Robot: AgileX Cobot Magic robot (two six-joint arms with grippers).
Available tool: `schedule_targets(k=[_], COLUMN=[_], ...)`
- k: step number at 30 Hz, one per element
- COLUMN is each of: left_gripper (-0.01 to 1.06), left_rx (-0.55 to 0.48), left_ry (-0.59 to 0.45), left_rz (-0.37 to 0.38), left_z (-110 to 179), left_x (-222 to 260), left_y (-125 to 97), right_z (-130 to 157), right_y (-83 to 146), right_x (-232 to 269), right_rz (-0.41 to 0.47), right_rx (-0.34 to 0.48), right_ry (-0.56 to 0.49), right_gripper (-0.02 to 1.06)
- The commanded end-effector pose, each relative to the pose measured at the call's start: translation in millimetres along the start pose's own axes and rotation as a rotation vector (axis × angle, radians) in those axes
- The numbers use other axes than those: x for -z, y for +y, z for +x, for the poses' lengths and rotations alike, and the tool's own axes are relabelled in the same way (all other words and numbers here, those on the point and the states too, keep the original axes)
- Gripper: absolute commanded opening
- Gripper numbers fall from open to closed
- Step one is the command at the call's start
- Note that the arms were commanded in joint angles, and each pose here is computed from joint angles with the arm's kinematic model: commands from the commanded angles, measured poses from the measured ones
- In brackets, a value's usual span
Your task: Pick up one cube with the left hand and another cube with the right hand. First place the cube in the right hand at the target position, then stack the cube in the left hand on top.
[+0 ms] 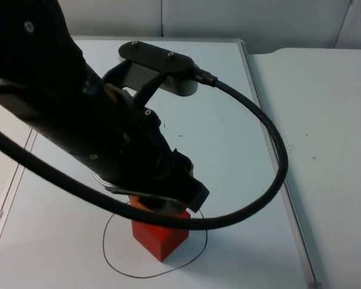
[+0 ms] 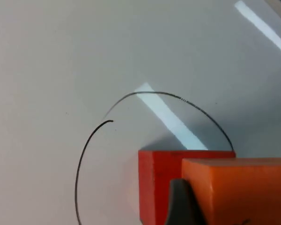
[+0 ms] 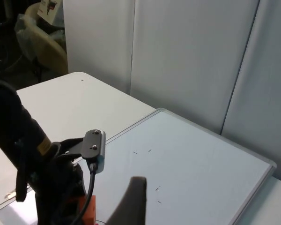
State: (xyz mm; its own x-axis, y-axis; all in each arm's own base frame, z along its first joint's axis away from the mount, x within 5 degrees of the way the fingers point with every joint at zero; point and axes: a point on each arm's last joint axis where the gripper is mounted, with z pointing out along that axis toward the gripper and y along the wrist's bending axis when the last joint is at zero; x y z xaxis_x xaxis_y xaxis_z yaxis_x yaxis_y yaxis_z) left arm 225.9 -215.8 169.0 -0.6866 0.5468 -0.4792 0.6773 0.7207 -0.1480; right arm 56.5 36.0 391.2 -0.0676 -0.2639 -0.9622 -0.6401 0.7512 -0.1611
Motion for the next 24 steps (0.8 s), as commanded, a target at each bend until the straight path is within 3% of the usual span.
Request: schedule_targets(k=[1, 15, 24], left_gripper=[0.22, 0.22, 0.22], left_rx=[-0.037, -0.012, -0.009], left_ry=[0.008, 0.078, 0.039], left_rz=[-0.010, -0.014, -0.026], left_z=[-1.0, 7.4, 4.0], left_x=[0.4, -20.1, -20.8], left_y=[-0.6, 3.4, 4.6], right_z=[1.3, 1.5, 1.5], right_y=[-0.4, -0.5, -0.5], right_x=[0.3, 0.3, 0.3], right_rz=[0.006, 0.006, 0.006], right_rx=[-0.001, -0.001, -0.001], right_ry=[0.004, 0.006, 0.006], right_gripper=[0.85, 0.85, 0.85])
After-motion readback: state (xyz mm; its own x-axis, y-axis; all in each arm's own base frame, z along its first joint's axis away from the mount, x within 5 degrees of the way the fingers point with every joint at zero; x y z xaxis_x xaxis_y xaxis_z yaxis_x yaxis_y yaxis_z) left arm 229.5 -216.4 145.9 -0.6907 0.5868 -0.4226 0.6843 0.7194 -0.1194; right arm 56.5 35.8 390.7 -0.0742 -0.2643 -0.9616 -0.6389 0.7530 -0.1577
